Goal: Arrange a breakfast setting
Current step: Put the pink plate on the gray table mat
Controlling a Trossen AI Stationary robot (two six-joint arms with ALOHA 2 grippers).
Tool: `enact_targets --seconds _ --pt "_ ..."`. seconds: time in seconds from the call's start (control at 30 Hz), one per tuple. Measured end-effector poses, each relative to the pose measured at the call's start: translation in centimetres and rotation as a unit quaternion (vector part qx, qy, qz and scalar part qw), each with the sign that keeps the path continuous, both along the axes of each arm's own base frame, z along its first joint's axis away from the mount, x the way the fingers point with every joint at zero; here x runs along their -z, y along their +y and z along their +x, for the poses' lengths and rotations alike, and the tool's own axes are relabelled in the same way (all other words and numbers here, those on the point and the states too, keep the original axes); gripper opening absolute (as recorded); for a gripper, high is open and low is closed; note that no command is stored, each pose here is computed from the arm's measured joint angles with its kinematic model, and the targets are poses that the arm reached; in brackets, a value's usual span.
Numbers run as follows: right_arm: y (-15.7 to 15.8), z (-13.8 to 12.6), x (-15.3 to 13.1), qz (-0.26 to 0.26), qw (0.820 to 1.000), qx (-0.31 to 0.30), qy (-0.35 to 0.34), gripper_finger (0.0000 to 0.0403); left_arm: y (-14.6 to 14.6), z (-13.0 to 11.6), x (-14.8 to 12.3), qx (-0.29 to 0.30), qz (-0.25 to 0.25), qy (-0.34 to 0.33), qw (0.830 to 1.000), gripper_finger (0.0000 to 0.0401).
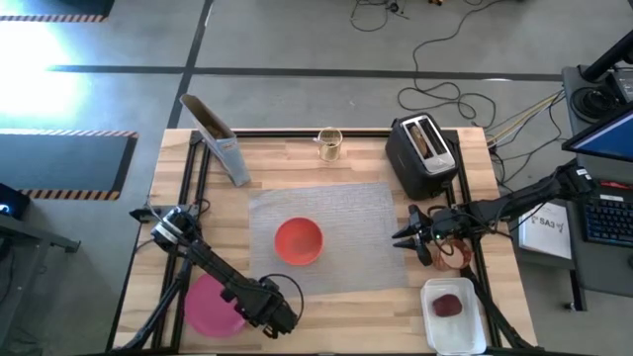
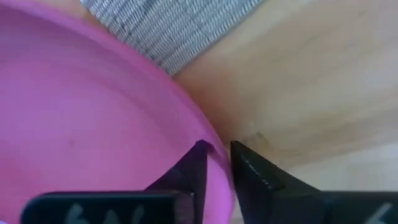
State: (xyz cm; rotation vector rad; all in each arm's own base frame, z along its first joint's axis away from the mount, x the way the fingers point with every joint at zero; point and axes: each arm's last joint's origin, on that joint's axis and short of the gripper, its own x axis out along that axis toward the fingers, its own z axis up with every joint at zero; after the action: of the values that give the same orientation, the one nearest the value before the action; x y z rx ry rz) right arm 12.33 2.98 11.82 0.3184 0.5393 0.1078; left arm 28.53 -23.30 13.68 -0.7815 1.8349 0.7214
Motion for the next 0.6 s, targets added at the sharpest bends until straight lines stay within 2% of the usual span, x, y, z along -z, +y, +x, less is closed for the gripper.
enact_targets --seconds 0.17,0.33,0.6 --pt "0.0 0.0 0.0 0.0 1.0 0.0 0.0 0.0123 -0.3 0.4 -0.6 0.003 -0.013 -0.004 1.0 0.0009" --pt "0.0 0.0 0.0 0.0 1.0 0.0 0.0 0.0123 -0.3 0.9 -1.8 0.015 -0.025 0.002 1.0 0.0007" --pt "0.0 0.0 0.0 0.0 1.0 0.0 0.0 0.0123 0.0 2.6 -5.9 0.031 -0.028 -0.017 0.999 0.0005"
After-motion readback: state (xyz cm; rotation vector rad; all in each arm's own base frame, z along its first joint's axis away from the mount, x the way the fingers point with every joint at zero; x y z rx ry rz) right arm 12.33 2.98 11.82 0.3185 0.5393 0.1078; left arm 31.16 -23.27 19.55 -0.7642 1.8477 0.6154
